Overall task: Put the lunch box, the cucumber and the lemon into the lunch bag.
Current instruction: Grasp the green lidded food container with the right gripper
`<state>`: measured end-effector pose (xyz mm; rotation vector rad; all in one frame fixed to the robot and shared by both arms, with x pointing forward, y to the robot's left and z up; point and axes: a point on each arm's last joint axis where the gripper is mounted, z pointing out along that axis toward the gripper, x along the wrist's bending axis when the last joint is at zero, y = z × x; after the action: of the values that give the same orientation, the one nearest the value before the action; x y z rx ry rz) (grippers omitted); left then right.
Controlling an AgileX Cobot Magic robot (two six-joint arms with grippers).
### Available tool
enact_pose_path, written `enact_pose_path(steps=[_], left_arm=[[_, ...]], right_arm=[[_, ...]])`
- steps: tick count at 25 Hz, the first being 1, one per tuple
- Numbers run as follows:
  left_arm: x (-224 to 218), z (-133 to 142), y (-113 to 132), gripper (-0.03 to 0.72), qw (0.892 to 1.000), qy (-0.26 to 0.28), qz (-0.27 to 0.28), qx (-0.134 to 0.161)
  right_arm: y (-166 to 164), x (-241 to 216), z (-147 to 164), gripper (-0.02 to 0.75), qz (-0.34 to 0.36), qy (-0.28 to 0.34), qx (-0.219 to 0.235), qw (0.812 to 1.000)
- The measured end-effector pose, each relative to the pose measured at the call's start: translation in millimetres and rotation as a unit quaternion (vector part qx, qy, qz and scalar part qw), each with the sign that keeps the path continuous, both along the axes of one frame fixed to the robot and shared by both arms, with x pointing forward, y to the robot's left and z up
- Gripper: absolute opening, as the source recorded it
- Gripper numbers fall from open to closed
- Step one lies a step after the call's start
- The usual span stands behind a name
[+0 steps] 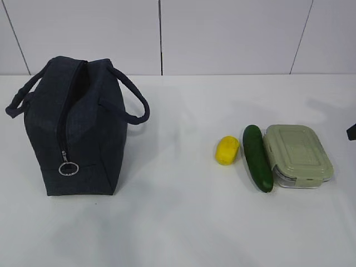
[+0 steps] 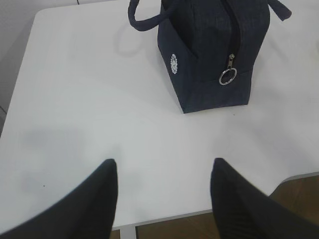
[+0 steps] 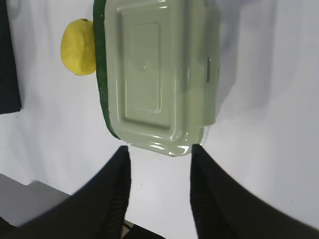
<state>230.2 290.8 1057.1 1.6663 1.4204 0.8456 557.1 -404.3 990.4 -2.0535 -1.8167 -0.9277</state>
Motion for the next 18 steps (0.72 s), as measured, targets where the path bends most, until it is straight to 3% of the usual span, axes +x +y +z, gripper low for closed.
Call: enact_pose_path(steps=[6, 18], left_arm=[[0.0, 0.0, 0.0, 0.425, 1.000, 0.000, 0.000, 0.000], [0.0, 0.0, 0.0, 0.425, 1.000, 0.000, 0.000, 0.000]], right_arm=[[-2.9, 11.0, -11.8, 0.496, -0.017, 0.011, 0.028, 0.999], [-21.0, 56.1, -41.0, 0.533, -0.008, 0.001, 0.035, 0.999]])
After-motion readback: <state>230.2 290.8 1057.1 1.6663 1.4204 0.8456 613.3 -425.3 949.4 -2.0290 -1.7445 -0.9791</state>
